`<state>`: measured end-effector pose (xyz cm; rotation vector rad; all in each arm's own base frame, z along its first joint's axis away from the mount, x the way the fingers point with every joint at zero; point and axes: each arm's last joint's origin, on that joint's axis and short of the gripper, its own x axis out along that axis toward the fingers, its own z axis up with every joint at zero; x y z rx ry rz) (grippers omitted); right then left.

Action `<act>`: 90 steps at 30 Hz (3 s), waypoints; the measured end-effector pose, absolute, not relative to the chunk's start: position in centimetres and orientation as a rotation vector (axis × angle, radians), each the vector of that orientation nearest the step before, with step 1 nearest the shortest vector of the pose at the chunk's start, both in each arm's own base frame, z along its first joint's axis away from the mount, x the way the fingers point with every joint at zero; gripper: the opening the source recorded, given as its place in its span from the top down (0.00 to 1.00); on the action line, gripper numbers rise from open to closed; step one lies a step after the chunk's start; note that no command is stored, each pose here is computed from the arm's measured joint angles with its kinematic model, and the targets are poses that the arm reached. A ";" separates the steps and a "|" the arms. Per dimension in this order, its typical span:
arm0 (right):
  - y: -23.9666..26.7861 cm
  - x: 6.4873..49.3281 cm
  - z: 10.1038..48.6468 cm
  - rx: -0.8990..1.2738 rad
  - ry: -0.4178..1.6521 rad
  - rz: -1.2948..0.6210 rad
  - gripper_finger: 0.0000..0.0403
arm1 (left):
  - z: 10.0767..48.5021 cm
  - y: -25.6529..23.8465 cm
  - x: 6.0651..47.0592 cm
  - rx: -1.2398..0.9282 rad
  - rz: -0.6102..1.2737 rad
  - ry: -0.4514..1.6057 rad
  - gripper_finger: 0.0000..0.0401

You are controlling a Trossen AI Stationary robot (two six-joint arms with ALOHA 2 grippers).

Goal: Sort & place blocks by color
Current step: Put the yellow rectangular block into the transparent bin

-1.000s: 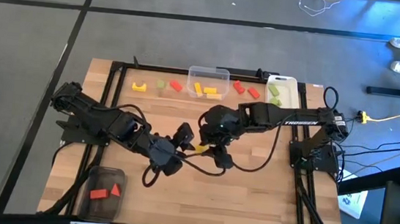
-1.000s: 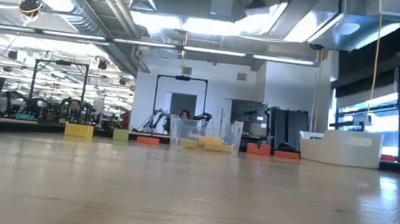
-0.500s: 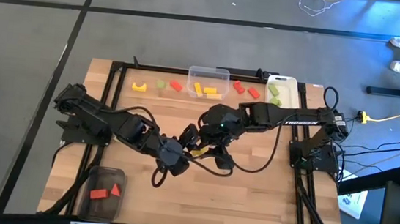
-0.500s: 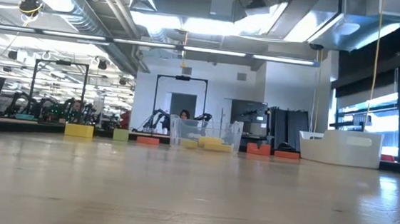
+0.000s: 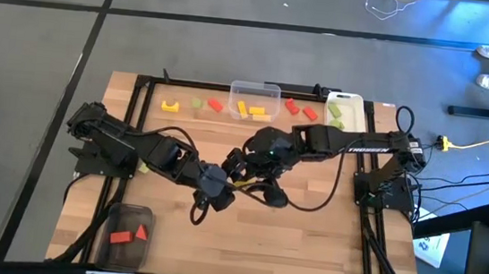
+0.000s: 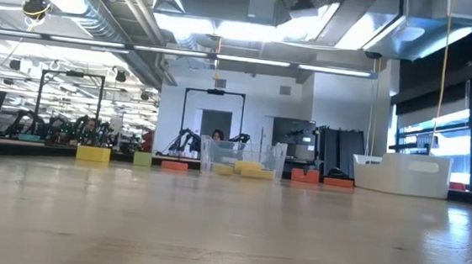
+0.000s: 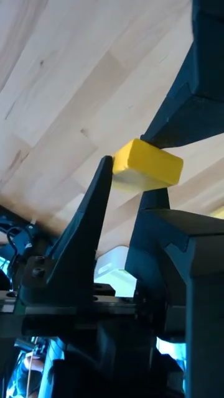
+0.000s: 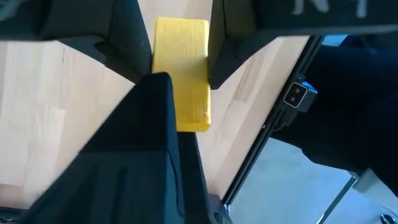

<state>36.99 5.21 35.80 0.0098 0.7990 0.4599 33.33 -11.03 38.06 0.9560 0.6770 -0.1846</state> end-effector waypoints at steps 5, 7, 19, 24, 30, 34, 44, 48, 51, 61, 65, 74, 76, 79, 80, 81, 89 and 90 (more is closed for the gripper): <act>5.2 37.0 35.8 0.007 0.798 0.463 0.69 | 38.0 -11.1 33.3 0.945 -0.223 0.671 0.76; 5.2 37.0 35.8 0.010 0.797 0.470 0.69 | 38.0 -11.1 33.3 0.956 -0.237 0.667 0.83; 5.2 37.0 35.8 -0.010 0.790 0.480 0.69 | 38.0 -11.2 33.3 0.973 -0.239 0.670 0.89; 5.2 37.0 35.8 -0.019 0.788 0.459 0.60 | 37.9 -11.1 33.2 0.940 -0.217 0.683 0.89; 5.1 37.0 35.8 -0.022 0.789 0.452 0.51 | 37.5 -10.8 32.8 0.889 -0.188 0.755 0.89; 4.8 36.9 35.7 -0.011 0.806 0.458 0.50 | 36.9 -10.5 32.2 0.830 -0.171 0.845 0.89; 4.4 36.1 35.4 -0.067 0.882 0.476 0.49 | 36.6 -10.6 29.6 0.589 -0.065 1.018 0.89; 4.1 35.0 36.1 -0.126 0.904 0.422 0.49 | 37.6 -10.6 27.6 0.501 0.040 1.022 0.89; 3.8 34.3 36.7 -0.159 0.912 0.356 0.49 | 38.4 -10.6 25.6 0.393 0.119 1.039 0.89; 3.4 33.5 37.5 -0.259 0.894 0.278 0.49 | 37.8 -12.7 21.1 -0.053 0.270 1.196 0.89; 3.4 33.6 37.6 -0.279 0.883 0.285 0.49 | 36.2 -14.3 19.9 -0.168 0.304 1.283 0.89; 2.7 33.5 37.4 -0.336 0.922 0.124 0.49 | 32.4 -14.7 19.1 -0.060 0.553 1.155 0.89; 2.2 33.5 37.4 -0.362 0.936 0.007 0.49 | 32.1 -13.8 19.7 0.011 0.622 1.072 0.89; 1.5 33.3 37.4 -0.381 0.959 -0.145 0.49 | 32.2 -11.8 21.0 0.138 0.710 0.976 0.89; 1.3 33.2 37.4 -0.381 0.970 -0.185 0.49 | 32.3 -11.1 21.4 0.172 0.740 0.956 0.89; 1.0 33.1 37.4 -0.375 0.983 -0.225 0.49 | 32.4 -10.3 21.9 0.202 0.771 0.938 0.89; -1.3 31.4 37.5 -0.289 1.049 -0.503 0.49 | 32.6 -2.1 25.8 0.220 0.960 0.955 0.89; -1.6 31.2 37.7 -0.291 1.049 -0.530 0.49 | 32.6 -1.0 26.3 0.202 0.955 0.961 0.89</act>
